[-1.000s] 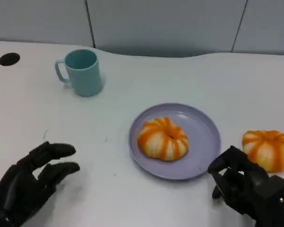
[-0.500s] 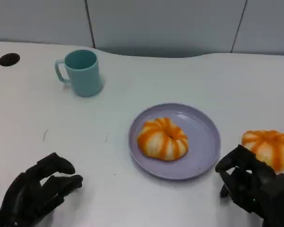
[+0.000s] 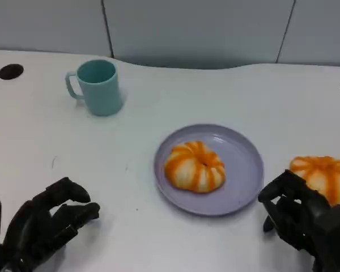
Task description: Grasp the bread from the table and place it into the plate.
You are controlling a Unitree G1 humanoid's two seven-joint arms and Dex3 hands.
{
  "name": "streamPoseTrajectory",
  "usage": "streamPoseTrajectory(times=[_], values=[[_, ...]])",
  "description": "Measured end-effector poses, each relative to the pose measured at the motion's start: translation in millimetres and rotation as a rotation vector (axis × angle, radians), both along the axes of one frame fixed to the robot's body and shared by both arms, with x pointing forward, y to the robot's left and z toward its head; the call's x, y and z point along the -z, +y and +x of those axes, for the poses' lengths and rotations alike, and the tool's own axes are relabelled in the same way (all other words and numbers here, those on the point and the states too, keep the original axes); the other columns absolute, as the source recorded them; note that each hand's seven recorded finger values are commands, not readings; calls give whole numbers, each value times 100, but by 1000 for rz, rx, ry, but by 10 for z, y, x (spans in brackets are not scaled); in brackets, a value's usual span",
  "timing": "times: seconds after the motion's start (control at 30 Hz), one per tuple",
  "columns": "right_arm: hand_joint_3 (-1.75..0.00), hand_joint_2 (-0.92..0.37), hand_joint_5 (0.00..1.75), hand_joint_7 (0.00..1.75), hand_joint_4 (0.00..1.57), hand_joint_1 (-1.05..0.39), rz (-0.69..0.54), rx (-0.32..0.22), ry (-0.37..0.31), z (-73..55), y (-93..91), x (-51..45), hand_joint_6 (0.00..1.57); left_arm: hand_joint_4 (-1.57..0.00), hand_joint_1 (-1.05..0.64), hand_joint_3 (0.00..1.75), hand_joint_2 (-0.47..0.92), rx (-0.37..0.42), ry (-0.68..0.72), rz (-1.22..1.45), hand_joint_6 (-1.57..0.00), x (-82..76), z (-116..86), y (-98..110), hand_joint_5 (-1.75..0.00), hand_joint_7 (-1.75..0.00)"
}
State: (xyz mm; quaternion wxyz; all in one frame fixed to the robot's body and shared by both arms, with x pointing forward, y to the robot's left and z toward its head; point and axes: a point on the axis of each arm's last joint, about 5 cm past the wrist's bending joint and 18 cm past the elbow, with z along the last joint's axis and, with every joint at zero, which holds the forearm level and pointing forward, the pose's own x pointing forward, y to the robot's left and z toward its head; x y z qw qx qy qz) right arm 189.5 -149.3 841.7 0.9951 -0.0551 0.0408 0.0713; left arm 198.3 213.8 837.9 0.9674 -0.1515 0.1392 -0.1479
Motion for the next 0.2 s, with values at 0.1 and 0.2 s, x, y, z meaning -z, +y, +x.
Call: streamPoseTrajectory(times=[0.1, 0.2], values=[[-41, -92, 175, 174, 59, -28, -1, -5, -4, 2, -8, 8, 38, -57, -29, 6, 92, -1, 0, 0, -42, 0, 1, 0, -175, -172], [-41, -92, 175, 174, 58, -27, -1, -7, -10, 1, -9, 8, 38, -55, -28, 7, 92, -7, 3, -4, -40, 1, 0, 2, -175, -174]])
